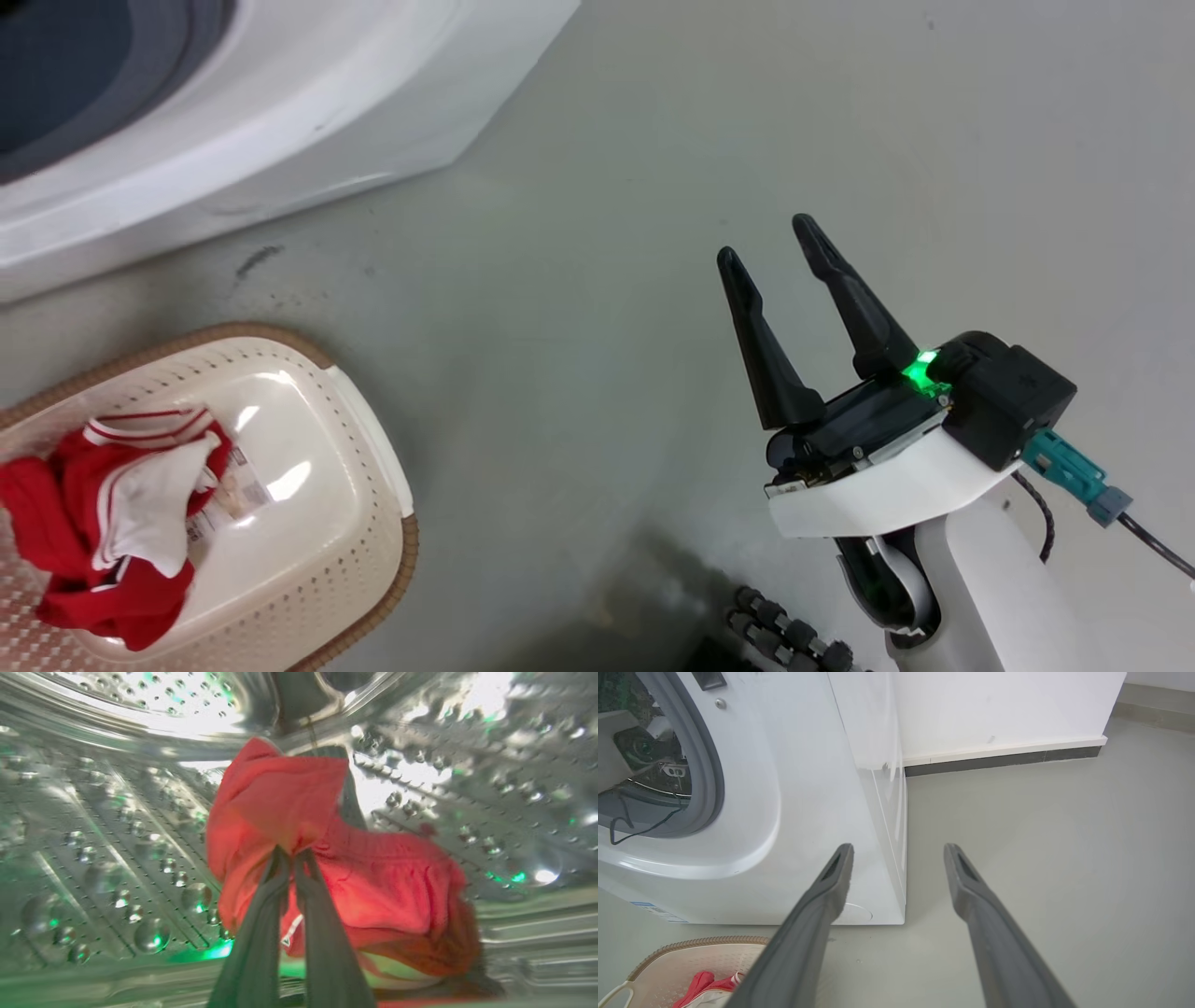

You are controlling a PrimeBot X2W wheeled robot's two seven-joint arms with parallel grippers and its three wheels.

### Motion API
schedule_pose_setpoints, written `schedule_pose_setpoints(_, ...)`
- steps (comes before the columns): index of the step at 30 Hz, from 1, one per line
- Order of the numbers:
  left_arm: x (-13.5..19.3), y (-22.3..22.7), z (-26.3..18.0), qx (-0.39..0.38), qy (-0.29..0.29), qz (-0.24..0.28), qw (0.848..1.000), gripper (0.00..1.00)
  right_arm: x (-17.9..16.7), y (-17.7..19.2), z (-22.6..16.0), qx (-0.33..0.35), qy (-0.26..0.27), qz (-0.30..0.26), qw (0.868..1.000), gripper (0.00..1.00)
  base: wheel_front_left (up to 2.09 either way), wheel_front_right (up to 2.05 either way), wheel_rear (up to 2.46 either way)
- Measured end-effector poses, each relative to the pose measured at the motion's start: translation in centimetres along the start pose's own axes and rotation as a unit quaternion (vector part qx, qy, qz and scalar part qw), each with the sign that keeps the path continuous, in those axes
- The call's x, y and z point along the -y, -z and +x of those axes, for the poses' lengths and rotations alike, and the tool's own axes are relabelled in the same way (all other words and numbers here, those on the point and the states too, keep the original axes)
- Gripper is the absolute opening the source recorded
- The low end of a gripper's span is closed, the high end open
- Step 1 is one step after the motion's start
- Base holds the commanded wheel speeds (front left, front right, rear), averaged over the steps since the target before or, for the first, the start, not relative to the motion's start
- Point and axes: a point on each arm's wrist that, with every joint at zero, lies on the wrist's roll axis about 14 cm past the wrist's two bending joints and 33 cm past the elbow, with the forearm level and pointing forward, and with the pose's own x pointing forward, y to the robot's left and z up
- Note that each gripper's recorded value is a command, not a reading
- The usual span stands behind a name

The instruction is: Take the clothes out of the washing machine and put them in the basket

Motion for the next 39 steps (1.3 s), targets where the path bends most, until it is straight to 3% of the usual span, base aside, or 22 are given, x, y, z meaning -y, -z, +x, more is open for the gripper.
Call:
schedule_pose_setpoints(13, 1.6, -2.5, -9.2, 0.159, 0.034, -0.052, 0.985, 0.00, 0.3, -3.6, -3.5, 0.043, 0.014, -0.015, 0.999, 1.00, 0.00, 0.00, 0.00)
schedule_pose_setpoints(25, 1.0, -3.8, -18.8, 0.233, 0.041, -0.079, 0.968, 0.00, -1.4, -6.5, -6.5, 0.085, -0.005, -0.014, 0.996, 1.00, 0.00, 0.00, 0.00)
schedule_pose_setpoints(39, -0.7, -7.8, -32.2, 0.396, 0.027, -0.105, 0.912, 0.00, -3.4, -8.9, -8.6, 0.113, -0.033, -0.014, 0.993, 1.00, 0.00, 0.00, 0.00)
